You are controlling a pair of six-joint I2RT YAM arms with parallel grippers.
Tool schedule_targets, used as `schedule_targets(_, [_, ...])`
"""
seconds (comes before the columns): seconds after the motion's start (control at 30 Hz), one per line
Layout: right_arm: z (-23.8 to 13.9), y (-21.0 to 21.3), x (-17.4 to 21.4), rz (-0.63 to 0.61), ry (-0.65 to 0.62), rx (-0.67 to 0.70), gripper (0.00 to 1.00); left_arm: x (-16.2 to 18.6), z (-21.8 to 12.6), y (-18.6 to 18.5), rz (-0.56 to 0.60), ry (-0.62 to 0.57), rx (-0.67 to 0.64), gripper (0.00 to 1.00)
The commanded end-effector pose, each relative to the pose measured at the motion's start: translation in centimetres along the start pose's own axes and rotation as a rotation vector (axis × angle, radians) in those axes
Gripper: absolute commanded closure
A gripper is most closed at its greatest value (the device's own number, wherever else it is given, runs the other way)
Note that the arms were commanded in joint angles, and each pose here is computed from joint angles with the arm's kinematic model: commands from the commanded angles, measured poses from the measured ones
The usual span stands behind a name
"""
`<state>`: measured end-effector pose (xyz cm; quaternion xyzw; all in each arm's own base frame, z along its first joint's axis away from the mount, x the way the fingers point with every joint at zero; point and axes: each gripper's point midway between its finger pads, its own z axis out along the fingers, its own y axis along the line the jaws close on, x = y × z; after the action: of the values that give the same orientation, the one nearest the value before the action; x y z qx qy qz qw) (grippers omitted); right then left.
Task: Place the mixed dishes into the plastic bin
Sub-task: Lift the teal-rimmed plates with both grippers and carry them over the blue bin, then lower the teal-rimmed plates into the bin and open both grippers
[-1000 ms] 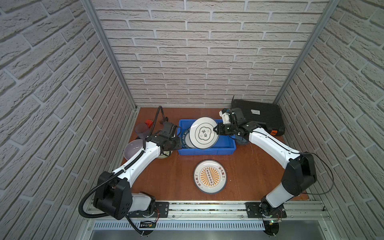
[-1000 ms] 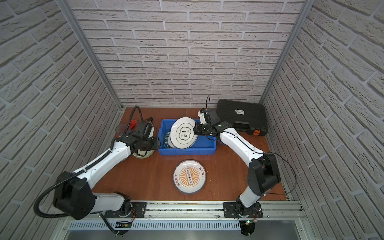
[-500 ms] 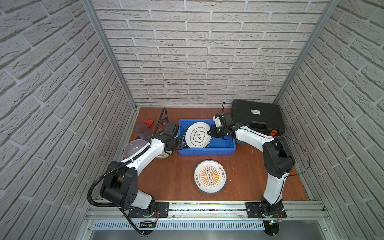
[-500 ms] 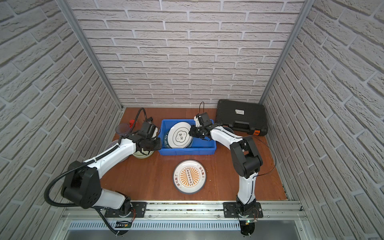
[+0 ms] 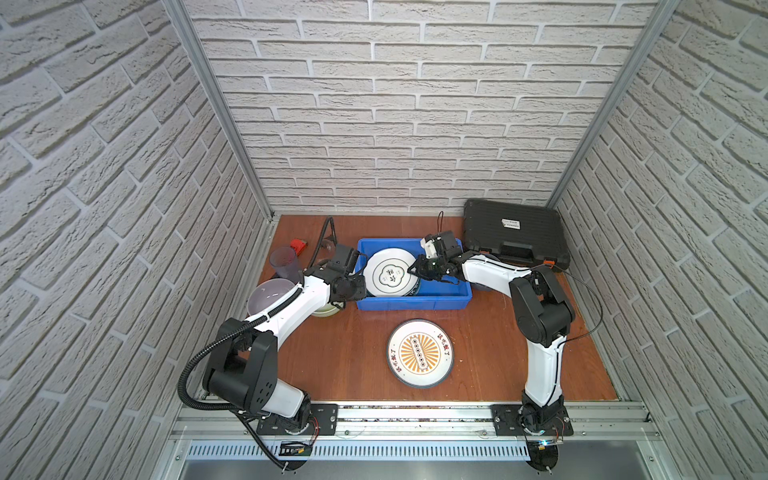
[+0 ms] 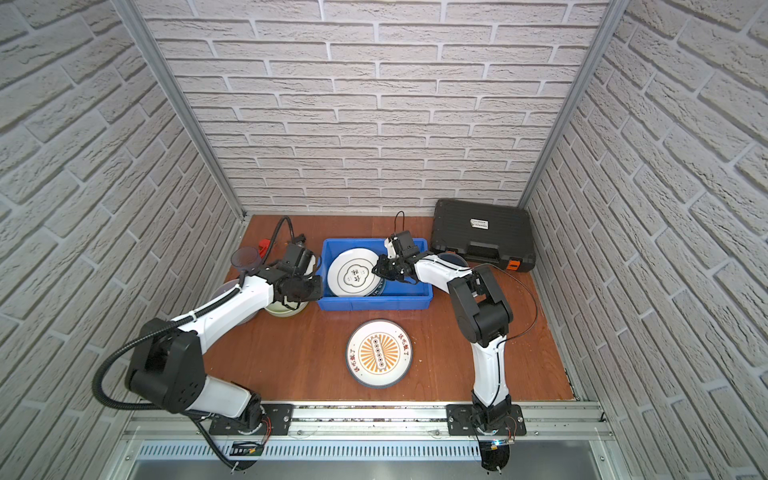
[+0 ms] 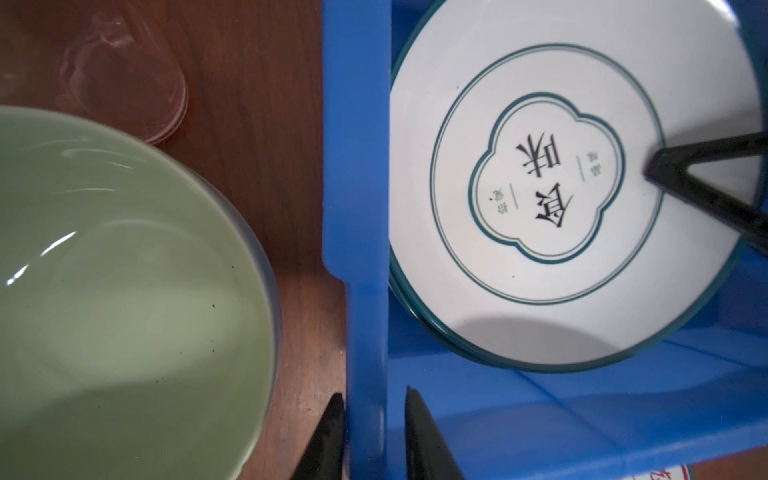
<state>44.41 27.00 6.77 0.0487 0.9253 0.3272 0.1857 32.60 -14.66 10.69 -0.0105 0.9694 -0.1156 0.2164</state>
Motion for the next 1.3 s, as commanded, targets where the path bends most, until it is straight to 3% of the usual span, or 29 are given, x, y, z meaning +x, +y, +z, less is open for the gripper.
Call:
schedule_targets(0.0, [-0.3, 2.1, -0.7, -0.051, -0.026, -0.044, 0.76, -1.9, -0.9, -1.0, 0.012, -0.058, 0.037, 0.73])
schedule_targets(0.27, [-0.6, 1.6, -0.6, -0.103, -0.023, 0.024, 0.63, -2.1, -1.0, -1.0, 0.015, -0.061, 0.037, 0.73])
schedule_targets(0.73, [-3.0, 1.4, -1.3, -0.228, -0.037, 0.176, 0.56, -2.3, -2.0, -1.0, 0.014, -0.072, 0.036, 0.70])
schedule_targets(0.97, [-4.9, 2.4, -1.9, -0.261, -0.068, 0.183, 0.55, -2.3, -2.9, -1.2, 0.018, -0.096, 0.051, 0.55])
schedule_targets(1.27, [-4.6, 2.4, -1.8, -0.269, -0.063, 0.206, 0.49, -1.9, -4.2, -0.8, 0.021, -0.117, 0.050, 0.51])
